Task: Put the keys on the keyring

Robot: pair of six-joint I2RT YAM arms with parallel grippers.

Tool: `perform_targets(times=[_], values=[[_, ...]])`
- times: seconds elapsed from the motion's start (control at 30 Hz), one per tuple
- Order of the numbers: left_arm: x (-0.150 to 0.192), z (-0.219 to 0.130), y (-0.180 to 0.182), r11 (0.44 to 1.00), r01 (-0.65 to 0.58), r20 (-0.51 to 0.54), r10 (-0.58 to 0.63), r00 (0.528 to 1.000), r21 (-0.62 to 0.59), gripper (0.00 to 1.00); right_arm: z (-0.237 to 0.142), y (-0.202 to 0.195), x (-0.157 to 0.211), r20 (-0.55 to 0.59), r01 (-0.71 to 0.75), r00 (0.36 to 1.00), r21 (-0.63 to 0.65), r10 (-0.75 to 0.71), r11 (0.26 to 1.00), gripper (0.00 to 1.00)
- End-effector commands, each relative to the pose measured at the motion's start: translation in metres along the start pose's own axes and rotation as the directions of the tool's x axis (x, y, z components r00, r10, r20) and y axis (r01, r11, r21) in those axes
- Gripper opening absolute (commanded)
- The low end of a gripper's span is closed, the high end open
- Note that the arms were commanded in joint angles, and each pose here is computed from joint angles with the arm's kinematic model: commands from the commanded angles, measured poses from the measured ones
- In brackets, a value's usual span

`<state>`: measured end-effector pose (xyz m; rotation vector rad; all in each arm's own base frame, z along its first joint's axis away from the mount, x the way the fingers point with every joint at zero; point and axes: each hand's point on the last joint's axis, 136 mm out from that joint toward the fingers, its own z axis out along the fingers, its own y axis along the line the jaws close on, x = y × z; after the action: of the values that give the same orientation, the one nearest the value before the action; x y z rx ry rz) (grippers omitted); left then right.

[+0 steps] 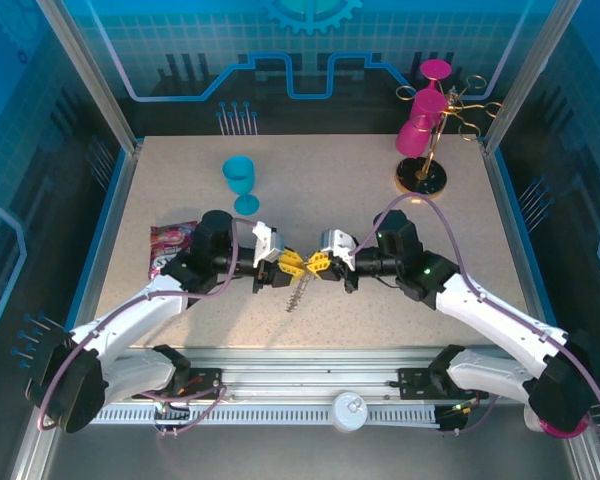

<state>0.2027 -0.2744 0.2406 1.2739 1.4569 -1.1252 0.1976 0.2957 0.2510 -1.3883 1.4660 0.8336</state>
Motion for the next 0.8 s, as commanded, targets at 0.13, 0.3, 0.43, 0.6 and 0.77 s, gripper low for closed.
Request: perform_targets(times=[0.13, 0.3, 0.43, 0.6, 0.77], values=[[0.004, -0.002, -0.007, 0.999, -0.043, -0.068, 0.045, 0.997, 0.029, 0.22, -0.001, 0.007, 0.012, -0.191, 0.046, 0.980, -0.061, -0.057, 0.997, 0.00], [0.002, 0.000, -0.006, 0.998, -0.043, -0.064, 0.046, 0.997, 0.037, 0.22, 0.003, 0.008, 0.010, -0.230, 0.050, 0.971, -0.091, -0.070, 0.995, 0.00], [0.001, 0.000, -0.006, 0.998, -0.043, -0.062, 0.046, 0.997, 0.039, 0.21, 0.008, 0.009, 0.009, -0.255, 0.058, 0.963, -0.115, -0.086, 0.992, 0.00], [0.001, 0.000, -0.007, 0.998, -0.045, -0.061, 0.048, 0.997, 0.044, 0.17, 0.013, 0.009, 0.007, -0.278, 0.050, 0.957, -0.140, -0.088, 0.989, 0.00], [0.004, 0.000, -0.008, 0.997, -0.048, -0.075, 0.052, 0.996, 0.054, 0.01, 0.012, 0.009, -0.002, -0.243, 0.039, 0.967, -0.143, -0.073, 0.989, 0.00]])
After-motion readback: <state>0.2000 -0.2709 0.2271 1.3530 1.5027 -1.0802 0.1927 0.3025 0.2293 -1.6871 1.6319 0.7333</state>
